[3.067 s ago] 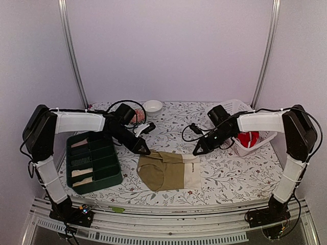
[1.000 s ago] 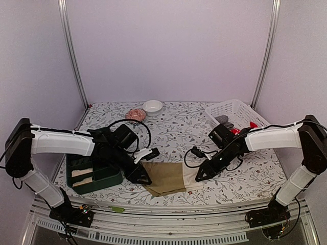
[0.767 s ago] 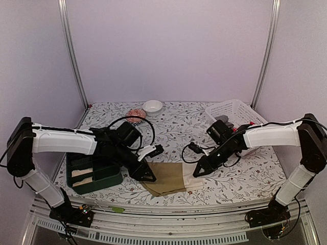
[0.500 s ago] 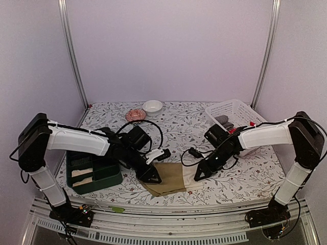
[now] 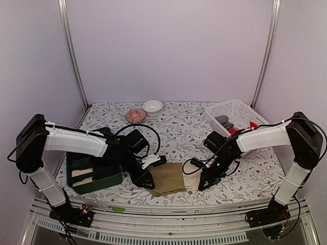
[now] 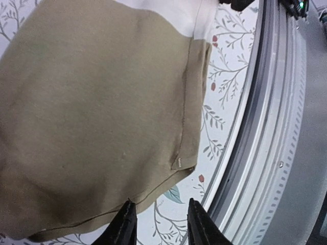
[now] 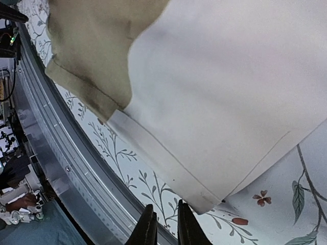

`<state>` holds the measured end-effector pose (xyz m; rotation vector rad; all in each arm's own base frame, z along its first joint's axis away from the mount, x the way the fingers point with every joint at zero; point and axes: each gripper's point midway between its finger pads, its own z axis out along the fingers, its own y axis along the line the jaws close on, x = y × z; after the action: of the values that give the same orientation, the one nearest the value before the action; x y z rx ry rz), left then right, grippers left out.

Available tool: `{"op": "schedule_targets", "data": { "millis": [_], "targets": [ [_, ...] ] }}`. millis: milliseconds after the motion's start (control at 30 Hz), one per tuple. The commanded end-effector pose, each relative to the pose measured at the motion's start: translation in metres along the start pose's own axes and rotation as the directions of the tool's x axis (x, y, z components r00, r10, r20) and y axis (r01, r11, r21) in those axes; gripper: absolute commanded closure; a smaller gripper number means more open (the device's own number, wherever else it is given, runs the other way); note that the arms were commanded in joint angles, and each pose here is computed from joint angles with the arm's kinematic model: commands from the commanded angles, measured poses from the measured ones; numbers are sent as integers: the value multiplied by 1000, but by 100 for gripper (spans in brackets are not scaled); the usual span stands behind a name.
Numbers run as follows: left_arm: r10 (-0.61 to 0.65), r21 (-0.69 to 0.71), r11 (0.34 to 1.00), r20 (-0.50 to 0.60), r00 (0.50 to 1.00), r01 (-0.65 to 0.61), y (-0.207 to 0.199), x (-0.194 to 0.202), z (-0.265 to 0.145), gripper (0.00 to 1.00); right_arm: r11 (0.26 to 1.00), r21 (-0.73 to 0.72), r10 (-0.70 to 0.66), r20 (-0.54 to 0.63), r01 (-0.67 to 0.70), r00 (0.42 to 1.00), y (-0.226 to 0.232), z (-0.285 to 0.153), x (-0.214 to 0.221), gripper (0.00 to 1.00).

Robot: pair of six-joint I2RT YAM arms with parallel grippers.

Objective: Roll the underwear
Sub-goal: Fold the underwear at the center of the board.

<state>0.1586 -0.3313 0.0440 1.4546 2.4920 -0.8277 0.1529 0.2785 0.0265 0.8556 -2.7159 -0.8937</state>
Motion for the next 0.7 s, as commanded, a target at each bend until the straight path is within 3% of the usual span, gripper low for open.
{"op": "schedule_targets", "data": {
  "millis": [0, 100, 200, 433, 667],
  "targets": [
    [-27, -4, 1000, 114, 993, 27, 8, -25, -38, 64, 994, -44, -91, 110, 96, 990, 31, -40, -30, 77],
    [-121, -78, 988, 170, 978, 135, 49, -44, -59, 62, 996, -30, -76, 216, 85, 973, 23, -63, -68, 70],
    [-171, -165, 965, 184, 968, 202, 87, -53, -71, 62, 996, 71, -75, 281, 58, 957, -1, -78, -102, 69],
    [-249, -260, 922, 164, 954, 286, 140, -52, -74, 61, 957, 261, -184, 223, 123, 957, -42, -71, -137, 69],
    [-291, -269, 913, 91, 952, 305, 155, -35, -57, 62, 953, 236, -233, 175, 189, 957, -47, -54, -139, 69]
  ]
}}
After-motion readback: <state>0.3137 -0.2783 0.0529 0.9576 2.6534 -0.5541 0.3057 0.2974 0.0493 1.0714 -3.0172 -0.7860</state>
